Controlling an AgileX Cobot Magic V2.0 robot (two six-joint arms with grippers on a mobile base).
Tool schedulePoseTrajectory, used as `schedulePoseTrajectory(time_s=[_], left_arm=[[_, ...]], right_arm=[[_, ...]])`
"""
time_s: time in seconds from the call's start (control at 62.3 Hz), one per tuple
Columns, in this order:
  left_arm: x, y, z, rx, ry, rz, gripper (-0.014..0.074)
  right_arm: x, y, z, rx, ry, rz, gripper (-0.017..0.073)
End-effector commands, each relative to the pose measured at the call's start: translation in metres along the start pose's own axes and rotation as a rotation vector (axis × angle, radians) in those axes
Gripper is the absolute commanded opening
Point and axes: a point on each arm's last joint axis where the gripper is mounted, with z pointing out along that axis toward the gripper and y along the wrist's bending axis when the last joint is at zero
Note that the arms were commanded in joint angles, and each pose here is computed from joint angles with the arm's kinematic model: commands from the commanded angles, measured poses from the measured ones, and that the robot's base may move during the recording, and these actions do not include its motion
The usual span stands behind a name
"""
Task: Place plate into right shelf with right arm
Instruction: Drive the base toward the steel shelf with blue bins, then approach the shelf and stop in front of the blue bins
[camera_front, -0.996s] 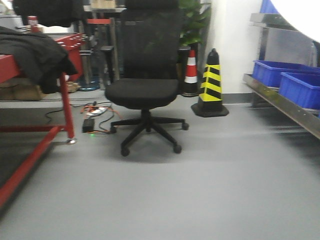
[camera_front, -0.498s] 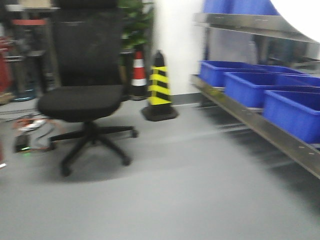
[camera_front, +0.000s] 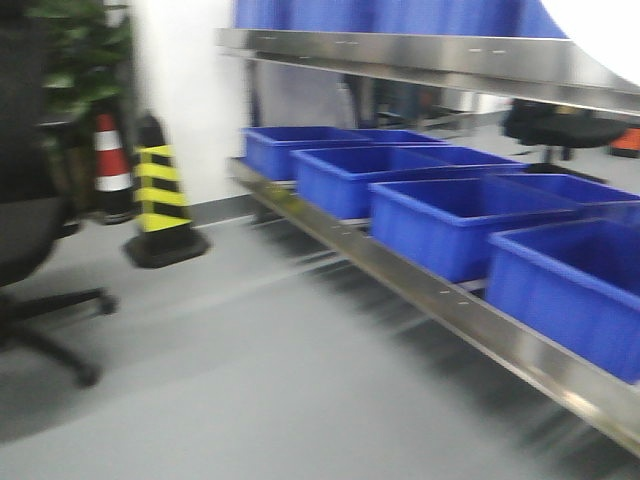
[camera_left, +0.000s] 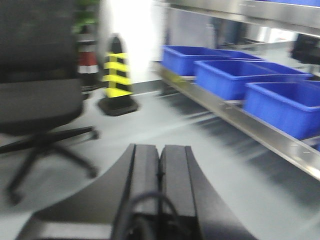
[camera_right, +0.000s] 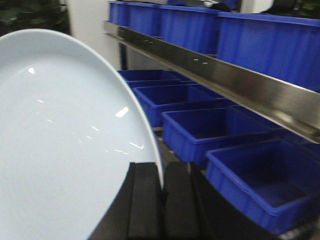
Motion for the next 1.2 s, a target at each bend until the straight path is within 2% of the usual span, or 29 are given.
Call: schedulePoseTrajectory(time_s=[0.0, 1.189], left_arm=[[-0.0052, 0.0011, -0.0008, -0.012, -0.089, -0.015, -0.0128], [-0.0052, 0.0011, -0.0008, -0.012, -0.089, -0.015, -0.0128]], right_arm=[[-0.0188, 0.0022, -0.0019, -0.016, -0.122, -0.015, 0.005], [-0.0188, 0.0022, -0.0019, -0.016, -0.122, -0.015, 0.005]])
